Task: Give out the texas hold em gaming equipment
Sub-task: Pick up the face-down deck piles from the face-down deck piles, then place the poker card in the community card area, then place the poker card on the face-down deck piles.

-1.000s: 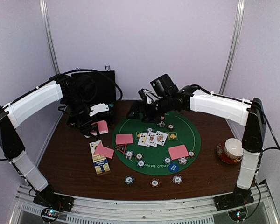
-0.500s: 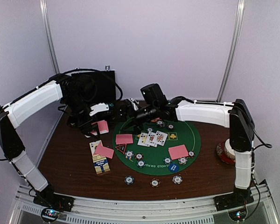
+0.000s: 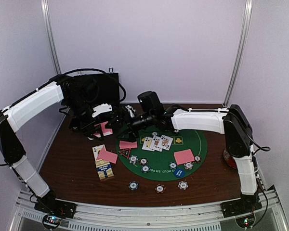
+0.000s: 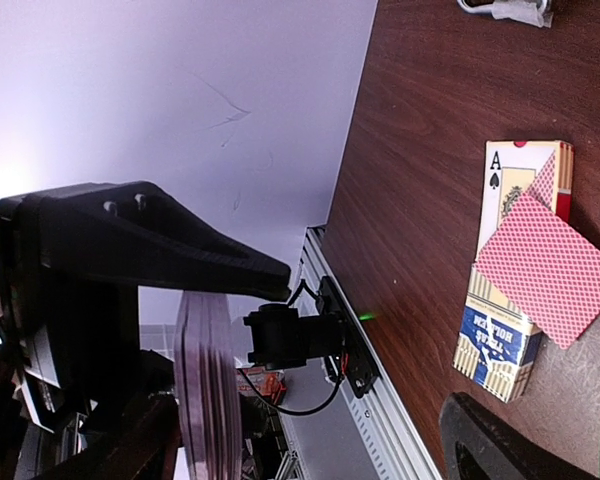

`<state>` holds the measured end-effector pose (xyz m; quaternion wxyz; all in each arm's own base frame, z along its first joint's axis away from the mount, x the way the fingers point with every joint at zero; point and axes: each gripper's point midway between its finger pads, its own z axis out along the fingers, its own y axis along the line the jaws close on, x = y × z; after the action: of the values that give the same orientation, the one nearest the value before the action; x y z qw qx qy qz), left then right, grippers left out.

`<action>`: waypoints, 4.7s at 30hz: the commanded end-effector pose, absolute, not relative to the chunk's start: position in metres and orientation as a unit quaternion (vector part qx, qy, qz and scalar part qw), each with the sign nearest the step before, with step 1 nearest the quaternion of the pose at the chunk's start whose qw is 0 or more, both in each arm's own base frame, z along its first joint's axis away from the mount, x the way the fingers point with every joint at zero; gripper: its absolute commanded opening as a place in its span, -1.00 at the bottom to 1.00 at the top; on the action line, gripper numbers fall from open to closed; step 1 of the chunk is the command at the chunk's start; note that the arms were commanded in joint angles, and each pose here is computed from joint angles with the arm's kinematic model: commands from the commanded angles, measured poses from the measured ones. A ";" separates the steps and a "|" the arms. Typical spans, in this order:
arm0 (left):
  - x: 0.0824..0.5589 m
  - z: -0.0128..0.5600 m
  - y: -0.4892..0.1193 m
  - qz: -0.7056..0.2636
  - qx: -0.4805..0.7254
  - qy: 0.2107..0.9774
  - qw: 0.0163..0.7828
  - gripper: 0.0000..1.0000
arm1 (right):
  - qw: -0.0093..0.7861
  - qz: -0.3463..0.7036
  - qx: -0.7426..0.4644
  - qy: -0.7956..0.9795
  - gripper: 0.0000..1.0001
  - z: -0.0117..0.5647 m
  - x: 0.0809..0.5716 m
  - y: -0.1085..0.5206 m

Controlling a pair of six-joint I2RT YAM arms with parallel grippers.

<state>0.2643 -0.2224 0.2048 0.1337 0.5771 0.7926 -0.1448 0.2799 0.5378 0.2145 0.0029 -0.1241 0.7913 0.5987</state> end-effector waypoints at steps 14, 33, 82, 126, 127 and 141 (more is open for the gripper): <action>0.264 0.216 -0.229 -0.159 0.580 0.784 0.153 -0.98 | 0.000 0.647 -0.116 0.753 0.73 0.228 0.293 0.567; 0.264 0.214 -0.227 -0.154 0.579 0.786 0.151 -0.98 | 0.027 0.633 -0.112 0.766 0.17 0.243 0.302 0.524; 0.278 0.199 -0.222 -0.120 0.580 0.793 0.141 -1.00 | 0.107 0.553 -0.010 0.826 -1.00 0.212 0.386 0.325; 0.274 0.202 -0.223 -0.129 0.583 0.791 0.134 -1.00 | 0.102 0.275 0.007 0.956 0.08 0.056 0.428 0.197; 0.274 0.202 -0.223 -0.130 0.583 0.791 0.134 -1.00 | 0.105 0.272 0.003 0.957 0.14 0.060 0.427 0.198; 0.276 0.205 -0.224 -0.129 0.583 0.790 0.139 -1.00 | 0.208 0.251 -0.049 0.944 0.99 0.168 0.424 0.239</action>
<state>0.2708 -0.2181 0.1966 0.1234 0.5780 0.7975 -0.1207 0.4263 0.2223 0.1172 0.1560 -0.0336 0.9541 0.2533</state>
